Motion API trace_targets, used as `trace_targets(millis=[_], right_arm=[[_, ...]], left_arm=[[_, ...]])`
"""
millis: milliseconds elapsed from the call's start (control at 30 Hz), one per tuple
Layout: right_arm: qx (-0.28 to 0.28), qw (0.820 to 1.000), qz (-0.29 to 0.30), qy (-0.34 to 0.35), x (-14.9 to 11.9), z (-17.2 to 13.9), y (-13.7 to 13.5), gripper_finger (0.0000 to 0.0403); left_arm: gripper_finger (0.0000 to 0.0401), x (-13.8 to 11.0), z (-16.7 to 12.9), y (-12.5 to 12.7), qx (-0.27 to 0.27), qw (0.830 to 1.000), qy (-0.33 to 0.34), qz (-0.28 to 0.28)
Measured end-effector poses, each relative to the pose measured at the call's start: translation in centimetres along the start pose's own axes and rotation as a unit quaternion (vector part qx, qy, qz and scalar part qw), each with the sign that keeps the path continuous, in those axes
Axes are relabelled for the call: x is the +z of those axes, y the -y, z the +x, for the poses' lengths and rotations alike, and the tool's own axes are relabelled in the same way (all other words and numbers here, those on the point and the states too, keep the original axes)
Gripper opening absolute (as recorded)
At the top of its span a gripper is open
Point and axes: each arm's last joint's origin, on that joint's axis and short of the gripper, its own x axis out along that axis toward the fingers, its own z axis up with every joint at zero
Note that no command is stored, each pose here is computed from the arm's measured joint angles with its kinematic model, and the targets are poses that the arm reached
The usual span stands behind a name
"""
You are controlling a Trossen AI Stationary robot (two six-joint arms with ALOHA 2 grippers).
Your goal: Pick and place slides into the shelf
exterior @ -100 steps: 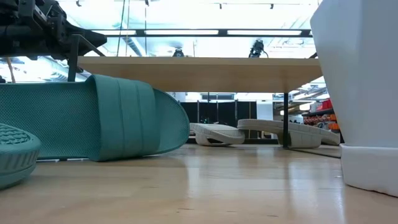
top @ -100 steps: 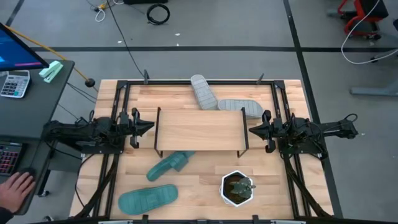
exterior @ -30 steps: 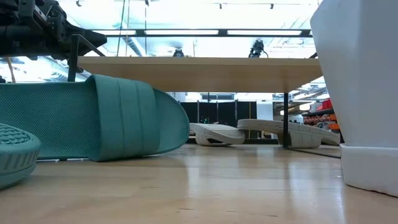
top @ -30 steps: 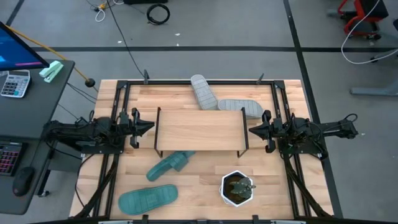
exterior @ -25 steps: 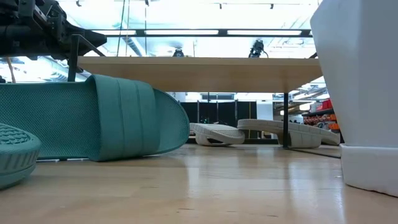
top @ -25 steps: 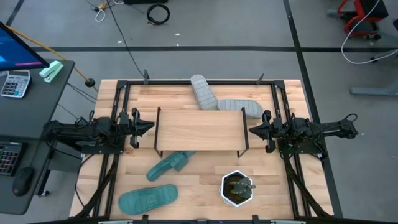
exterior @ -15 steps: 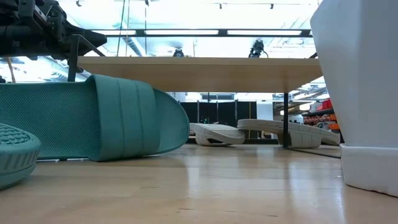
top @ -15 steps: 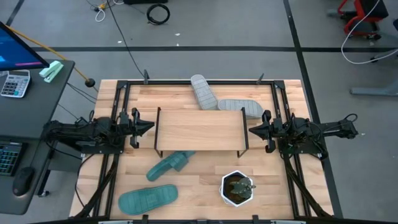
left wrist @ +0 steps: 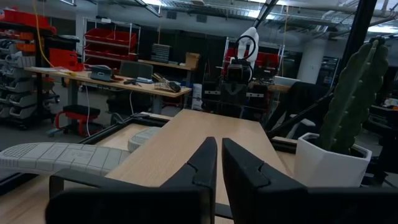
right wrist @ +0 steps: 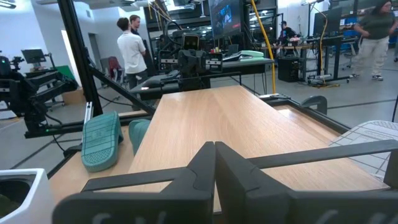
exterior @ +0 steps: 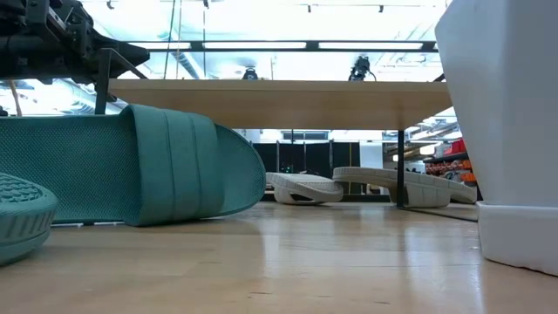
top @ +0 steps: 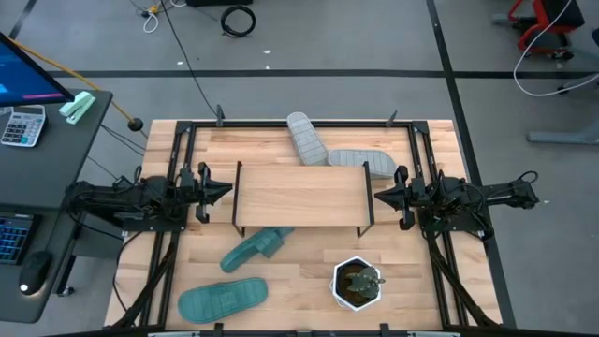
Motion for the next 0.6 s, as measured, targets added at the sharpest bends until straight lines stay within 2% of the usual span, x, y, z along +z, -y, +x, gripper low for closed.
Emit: trace_targets(millis=[300, 600], right_arm=[[0.000, 1.000, 0.000, 0.000, 0.00, 0.00, 0.00, 0.0018], [0.000, 1.000, 0.000, 0.000, 0.00, 0.00, 0.00, 0.0018]], left_arm=[[0.0040, 0.00, 0.00, 0.00, 0.000, 1.000, 0.000, 0.000], [0.0030, 0.00, 0.00, 0.00, 0.000, 1.000, 0.000, 0.000]])
